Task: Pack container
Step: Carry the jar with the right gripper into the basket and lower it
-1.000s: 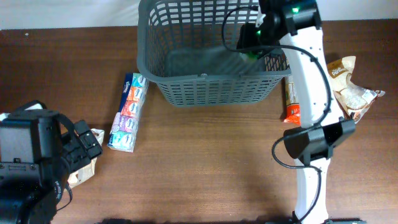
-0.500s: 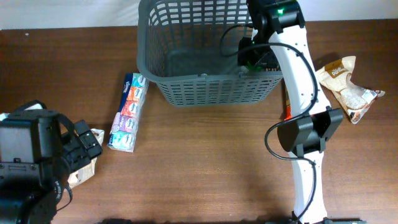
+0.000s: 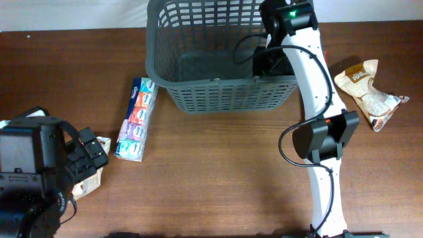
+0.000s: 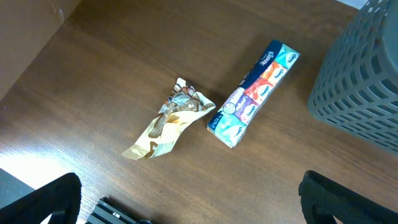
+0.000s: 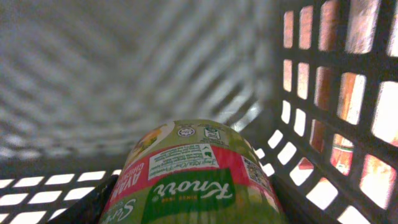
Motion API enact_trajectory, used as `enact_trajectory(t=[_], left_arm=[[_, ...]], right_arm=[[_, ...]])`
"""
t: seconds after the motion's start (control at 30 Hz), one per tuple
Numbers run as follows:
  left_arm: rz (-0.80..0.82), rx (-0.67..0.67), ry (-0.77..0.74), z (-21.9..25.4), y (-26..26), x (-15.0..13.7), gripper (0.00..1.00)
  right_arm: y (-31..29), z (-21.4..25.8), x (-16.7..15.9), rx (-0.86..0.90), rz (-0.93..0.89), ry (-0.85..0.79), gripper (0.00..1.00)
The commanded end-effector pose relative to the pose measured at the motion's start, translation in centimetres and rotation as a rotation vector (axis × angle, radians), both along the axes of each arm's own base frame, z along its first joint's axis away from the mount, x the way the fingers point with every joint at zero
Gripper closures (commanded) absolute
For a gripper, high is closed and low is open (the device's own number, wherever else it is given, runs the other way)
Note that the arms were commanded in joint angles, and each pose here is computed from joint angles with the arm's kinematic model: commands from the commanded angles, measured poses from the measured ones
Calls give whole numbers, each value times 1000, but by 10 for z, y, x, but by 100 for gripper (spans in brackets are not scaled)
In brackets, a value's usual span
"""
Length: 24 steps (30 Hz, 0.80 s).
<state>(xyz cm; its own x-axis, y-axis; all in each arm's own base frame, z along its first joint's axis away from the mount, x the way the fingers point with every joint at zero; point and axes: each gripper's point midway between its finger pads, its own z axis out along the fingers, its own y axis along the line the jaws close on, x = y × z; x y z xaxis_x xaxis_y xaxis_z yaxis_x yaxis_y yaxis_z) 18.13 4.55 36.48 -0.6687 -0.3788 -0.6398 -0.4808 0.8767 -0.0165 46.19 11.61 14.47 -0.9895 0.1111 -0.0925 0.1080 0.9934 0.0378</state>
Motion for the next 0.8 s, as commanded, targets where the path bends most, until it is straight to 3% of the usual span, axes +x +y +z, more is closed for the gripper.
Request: enact_trajectory(t=[0.0, 0.17, 0.3, 0.5, 0.77], left_arm=[[-9, 1, 2, 0, 0, 0, 0], [-9, 1, 2, 0, 0, 0, 0], [-9, 1, 2, 0, 0, 0, 1], [-9, 1, 2, 0, 0, 0, 0], [-9, 1, 2, 0, 0, 0, 0]], right_arm=[[-2, -14, -5, -27, 10, 43, 96], [-4, -29, -10, -39, 10, 88, 95], [-4, -33, -13, -43, 10, 106, 80], [-5, -33, -13, -43, 10, 107, 48], [-4, -33, -13, -43, 10, 106, 33]])
